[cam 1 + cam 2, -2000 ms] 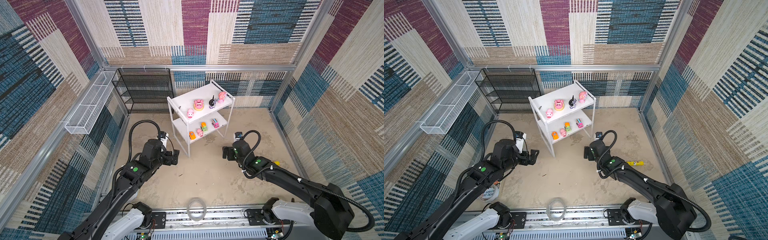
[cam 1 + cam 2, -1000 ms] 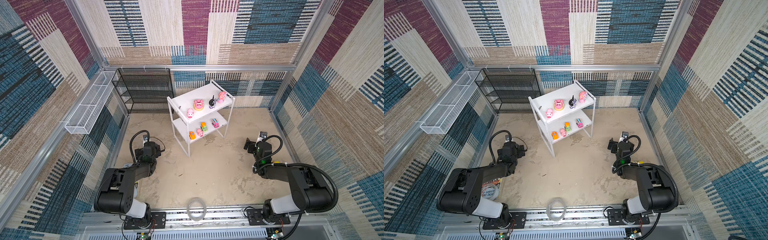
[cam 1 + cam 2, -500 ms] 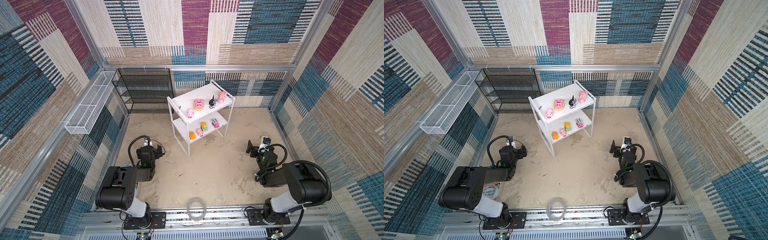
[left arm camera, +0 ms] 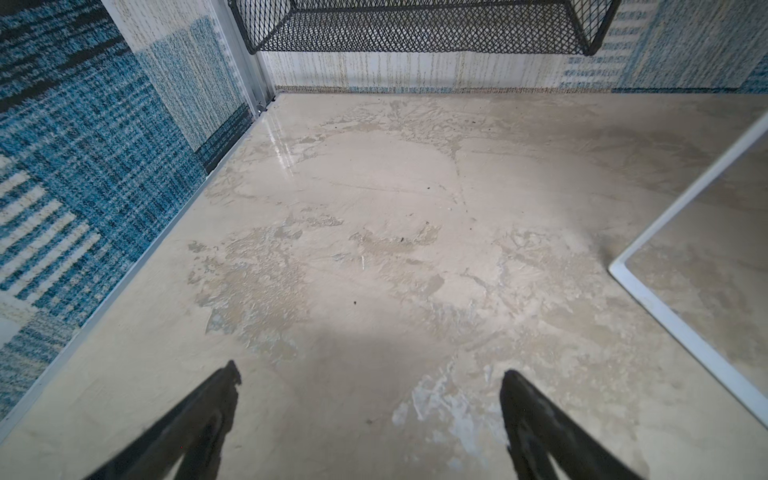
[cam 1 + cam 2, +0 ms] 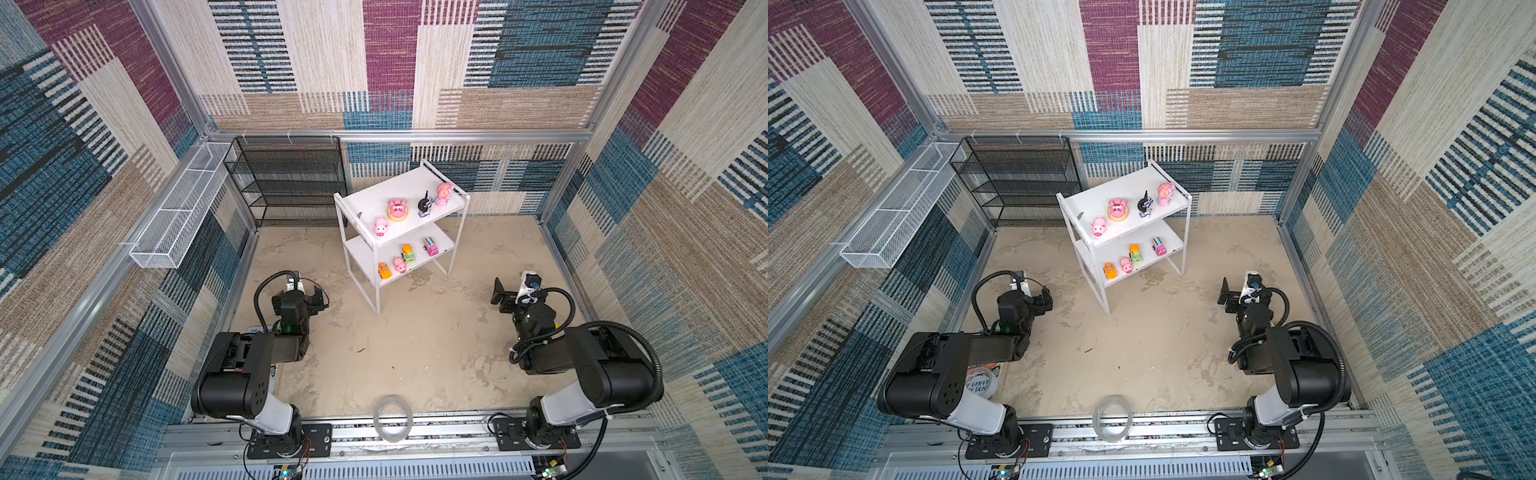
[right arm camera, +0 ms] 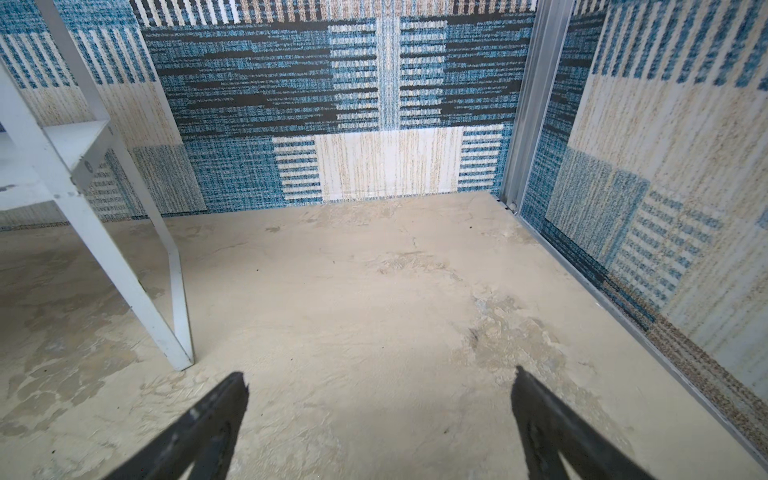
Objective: Place and organize the plastic toys onto the shelf
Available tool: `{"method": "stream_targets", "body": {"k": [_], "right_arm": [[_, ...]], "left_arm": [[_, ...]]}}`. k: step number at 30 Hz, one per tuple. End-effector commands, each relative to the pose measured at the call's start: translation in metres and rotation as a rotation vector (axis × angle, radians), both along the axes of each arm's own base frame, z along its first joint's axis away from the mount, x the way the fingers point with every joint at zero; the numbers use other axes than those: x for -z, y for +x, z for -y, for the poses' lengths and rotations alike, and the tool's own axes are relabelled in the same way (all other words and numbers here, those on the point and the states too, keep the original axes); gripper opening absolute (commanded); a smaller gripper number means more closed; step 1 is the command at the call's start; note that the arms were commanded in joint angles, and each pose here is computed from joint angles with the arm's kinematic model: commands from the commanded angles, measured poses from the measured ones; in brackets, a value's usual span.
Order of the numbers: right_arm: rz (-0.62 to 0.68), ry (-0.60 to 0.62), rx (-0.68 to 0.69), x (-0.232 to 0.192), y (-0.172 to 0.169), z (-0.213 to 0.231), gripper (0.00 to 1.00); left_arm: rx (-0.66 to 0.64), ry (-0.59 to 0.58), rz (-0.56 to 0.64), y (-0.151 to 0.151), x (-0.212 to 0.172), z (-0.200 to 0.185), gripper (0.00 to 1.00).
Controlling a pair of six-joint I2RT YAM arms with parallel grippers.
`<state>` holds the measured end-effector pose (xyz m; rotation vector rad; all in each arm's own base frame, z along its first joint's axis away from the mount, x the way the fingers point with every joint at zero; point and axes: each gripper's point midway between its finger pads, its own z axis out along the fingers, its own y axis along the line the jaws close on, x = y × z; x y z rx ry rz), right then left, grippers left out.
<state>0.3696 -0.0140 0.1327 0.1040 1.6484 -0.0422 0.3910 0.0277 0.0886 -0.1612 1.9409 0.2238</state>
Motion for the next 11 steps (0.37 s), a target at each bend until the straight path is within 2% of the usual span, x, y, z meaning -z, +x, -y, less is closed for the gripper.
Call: {"method": "stream_targets", "body": {"k": [1, 11], "right_arm": [[0.050, -0.002, -0.002, -0.0129, 0.0013, -0.0004, 1.00], [0.049, -0.002, -0.002, -0.0124, 0.0011, -0.0004, 1.00]], "left_arm": [[0.010, 0.024, 0.037, 0.0039, -0.0098, 0.0000, 0.99], [0.010, 0.025, 0.037, 0.0039, -0.0100, 0.0000, 0.99]]}}
